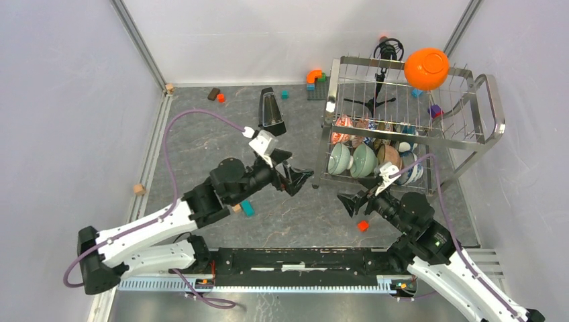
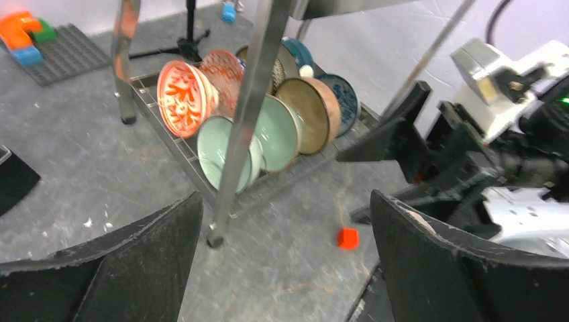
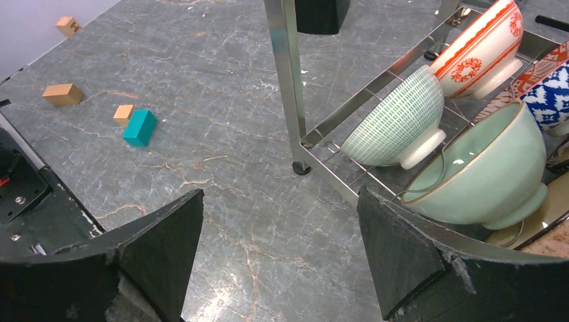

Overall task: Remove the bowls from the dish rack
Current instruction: Adjust the dish rack at the center of the board.

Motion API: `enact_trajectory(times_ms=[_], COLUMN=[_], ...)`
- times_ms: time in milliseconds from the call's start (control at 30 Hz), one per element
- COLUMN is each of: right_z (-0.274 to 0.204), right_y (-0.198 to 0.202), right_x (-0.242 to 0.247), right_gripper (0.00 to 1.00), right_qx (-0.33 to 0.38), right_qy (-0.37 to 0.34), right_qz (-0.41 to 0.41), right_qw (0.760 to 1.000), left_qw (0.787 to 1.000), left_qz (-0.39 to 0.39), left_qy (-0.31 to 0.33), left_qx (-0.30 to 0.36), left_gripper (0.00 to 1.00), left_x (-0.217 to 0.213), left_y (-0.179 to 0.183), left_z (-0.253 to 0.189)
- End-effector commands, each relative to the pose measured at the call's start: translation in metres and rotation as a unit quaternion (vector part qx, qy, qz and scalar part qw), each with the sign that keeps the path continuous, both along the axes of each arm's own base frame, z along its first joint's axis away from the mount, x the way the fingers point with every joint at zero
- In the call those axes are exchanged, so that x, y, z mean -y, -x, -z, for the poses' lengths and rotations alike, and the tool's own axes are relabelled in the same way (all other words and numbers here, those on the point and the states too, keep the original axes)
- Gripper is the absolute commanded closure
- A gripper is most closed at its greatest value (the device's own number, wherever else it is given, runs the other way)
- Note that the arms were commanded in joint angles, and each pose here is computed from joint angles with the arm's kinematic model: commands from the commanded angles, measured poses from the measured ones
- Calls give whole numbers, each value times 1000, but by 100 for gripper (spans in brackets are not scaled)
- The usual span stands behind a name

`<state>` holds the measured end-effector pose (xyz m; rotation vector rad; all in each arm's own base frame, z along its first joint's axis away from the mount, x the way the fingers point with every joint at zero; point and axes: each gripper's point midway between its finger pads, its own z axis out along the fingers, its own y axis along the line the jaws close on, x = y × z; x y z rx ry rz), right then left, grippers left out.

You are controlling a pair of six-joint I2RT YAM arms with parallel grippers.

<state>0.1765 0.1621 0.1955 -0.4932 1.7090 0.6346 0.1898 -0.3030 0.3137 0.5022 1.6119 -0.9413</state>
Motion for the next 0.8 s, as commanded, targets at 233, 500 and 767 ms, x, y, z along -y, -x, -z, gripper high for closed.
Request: enact_trajectory(times_ms=[233,500,767], right_z=[6,12,14], right_y=[10,10,7], right_x=[-7,-8,-8], right_gripper=[10,10,10], right_qx=[-4,-13,-18], right_qy=[-25,-28,-29], right_qz=[-27,-24,-18], right_qw=[999,999,999], left_qw=[989,980,968], left_qz=[-78,-157,-212], left_qy=[7,-19,-41], left_qx=[128,121,125], left_gripper=[0,4,16], left_x=[50,58,64], left_y=[-66,-101,-121], left_z=[-10,9,18])
